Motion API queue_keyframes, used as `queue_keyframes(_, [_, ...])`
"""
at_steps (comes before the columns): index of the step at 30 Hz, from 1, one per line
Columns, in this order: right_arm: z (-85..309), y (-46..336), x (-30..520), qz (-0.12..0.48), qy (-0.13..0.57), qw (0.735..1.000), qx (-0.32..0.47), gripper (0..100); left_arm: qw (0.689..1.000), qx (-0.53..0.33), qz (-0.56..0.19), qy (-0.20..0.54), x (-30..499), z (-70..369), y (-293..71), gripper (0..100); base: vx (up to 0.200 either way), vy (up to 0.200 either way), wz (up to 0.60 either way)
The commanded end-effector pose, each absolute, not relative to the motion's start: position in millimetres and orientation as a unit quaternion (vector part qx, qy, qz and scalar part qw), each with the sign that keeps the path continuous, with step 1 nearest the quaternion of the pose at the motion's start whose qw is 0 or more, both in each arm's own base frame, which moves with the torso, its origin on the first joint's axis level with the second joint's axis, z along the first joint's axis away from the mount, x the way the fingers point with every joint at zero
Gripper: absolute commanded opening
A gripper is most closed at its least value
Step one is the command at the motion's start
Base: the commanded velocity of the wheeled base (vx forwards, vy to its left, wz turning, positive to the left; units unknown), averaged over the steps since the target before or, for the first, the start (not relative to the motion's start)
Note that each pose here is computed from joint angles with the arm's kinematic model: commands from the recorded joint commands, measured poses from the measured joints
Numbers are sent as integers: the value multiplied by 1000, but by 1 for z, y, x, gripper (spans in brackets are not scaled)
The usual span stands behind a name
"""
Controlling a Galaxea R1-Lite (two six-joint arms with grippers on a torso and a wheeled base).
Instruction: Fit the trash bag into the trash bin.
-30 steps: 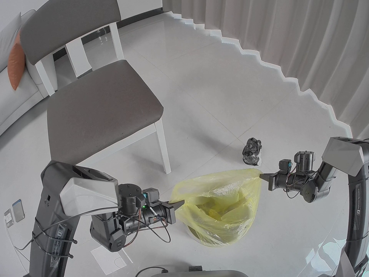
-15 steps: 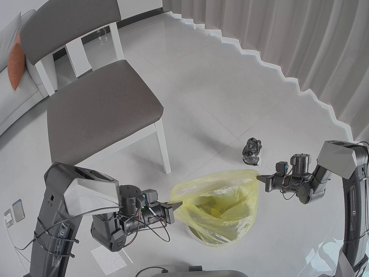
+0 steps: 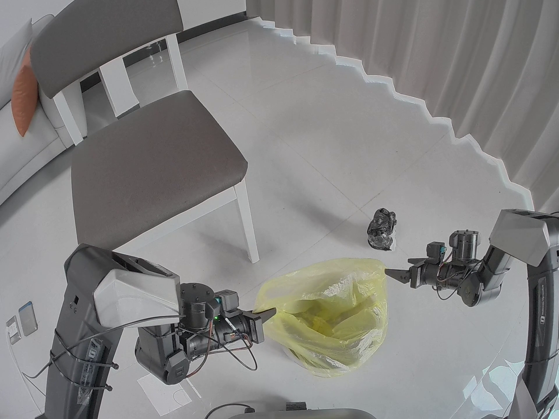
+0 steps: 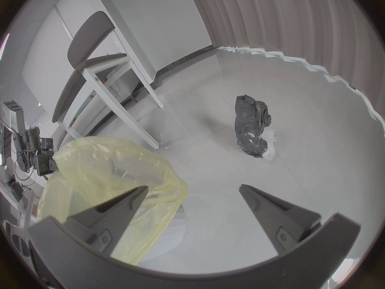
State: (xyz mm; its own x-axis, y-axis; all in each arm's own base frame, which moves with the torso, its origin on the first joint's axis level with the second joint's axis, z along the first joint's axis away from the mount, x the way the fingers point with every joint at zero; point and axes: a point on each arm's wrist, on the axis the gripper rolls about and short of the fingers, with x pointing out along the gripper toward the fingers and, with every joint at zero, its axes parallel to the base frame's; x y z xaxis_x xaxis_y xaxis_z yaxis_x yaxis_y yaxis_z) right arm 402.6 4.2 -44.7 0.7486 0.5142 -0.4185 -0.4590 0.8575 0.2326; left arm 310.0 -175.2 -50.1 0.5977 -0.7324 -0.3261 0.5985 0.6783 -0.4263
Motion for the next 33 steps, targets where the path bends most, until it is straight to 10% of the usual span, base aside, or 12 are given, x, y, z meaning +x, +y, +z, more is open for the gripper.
queue_keyframes(1, [-22,-9,398,248,220,942,56,100,883,-135,-376,245,307,-48,-178,0,0,0,0])
queue_keyframes(33, [-3,-5,374,257,188,947,44,100,886,-145,-350,266,318,-49,-195,0,0,0,0])
